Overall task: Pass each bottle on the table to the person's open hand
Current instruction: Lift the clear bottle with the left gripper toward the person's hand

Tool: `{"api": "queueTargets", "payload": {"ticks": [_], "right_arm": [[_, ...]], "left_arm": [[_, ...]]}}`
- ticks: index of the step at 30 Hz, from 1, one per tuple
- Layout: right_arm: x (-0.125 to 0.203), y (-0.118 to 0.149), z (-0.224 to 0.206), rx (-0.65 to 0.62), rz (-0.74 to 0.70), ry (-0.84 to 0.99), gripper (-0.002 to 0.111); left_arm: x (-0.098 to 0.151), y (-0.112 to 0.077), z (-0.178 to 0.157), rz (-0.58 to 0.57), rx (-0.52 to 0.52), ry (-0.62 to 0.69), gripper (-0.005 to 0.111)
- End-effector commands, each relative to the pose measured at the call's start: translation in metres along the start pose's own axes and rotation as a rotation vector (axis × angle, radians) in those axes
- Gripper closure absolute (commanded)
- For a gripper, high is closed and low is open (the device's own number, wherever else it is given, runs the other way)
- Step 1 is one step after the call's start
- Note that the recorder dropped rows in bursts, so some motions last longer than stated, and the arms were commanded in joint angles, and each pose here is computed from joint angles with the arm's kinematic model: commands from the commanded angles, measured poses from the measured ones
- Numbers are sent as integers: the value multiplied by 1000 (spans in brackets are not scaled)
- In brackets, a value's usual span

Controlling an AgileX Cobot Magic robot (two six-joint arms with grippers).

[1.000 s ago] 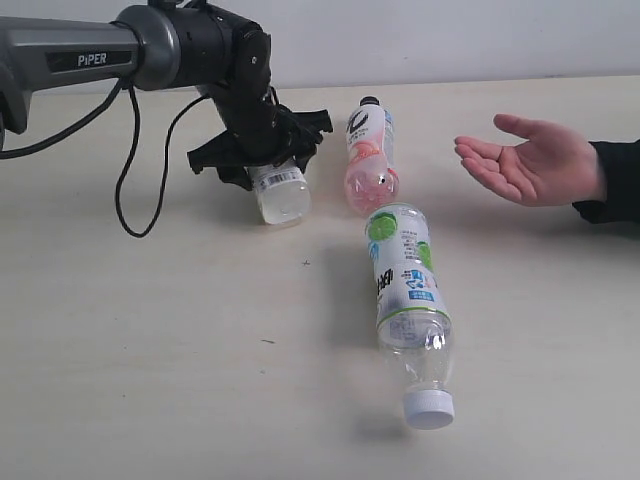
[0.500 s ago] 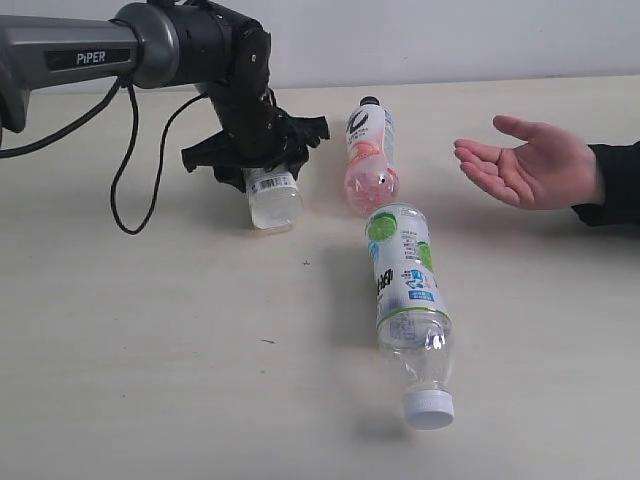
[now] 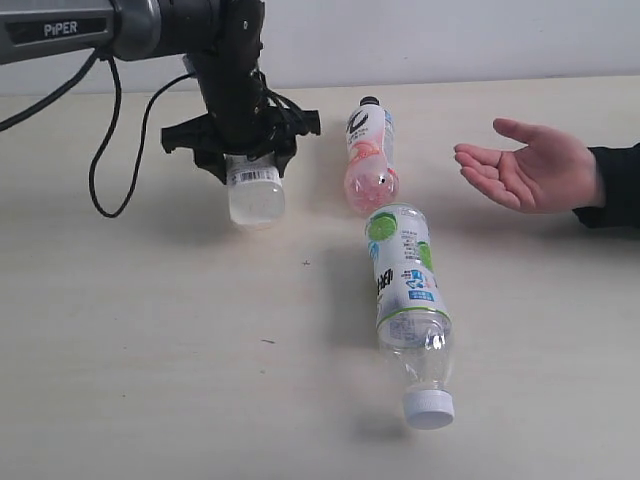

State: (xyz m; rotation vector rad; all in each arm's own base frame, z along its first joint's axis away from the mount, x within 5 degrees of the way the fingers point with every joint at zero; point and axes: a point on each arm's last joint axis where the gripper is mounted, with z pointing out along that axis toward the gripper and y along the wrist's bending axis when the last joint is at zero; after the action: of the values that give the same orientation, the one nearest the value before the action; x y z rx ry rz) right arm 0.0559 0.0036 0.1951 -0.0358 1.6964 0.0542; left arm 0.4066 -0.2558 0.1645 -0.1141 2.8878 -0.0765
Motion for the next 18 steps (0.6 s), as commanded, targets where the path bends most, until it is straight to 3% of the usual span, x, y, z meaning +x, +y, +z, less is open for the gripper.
{"api": "queueTargets", "payload": {"ticks": [1,18], "right_arm": [[0,0,0,-1,-13,-14,108],[0,0,0,-1,-13,-14,108]], "left_arm": [[5,-6,-29,52,2,-26,107],[38,-36,-114,222,-5,-175,107]]}}
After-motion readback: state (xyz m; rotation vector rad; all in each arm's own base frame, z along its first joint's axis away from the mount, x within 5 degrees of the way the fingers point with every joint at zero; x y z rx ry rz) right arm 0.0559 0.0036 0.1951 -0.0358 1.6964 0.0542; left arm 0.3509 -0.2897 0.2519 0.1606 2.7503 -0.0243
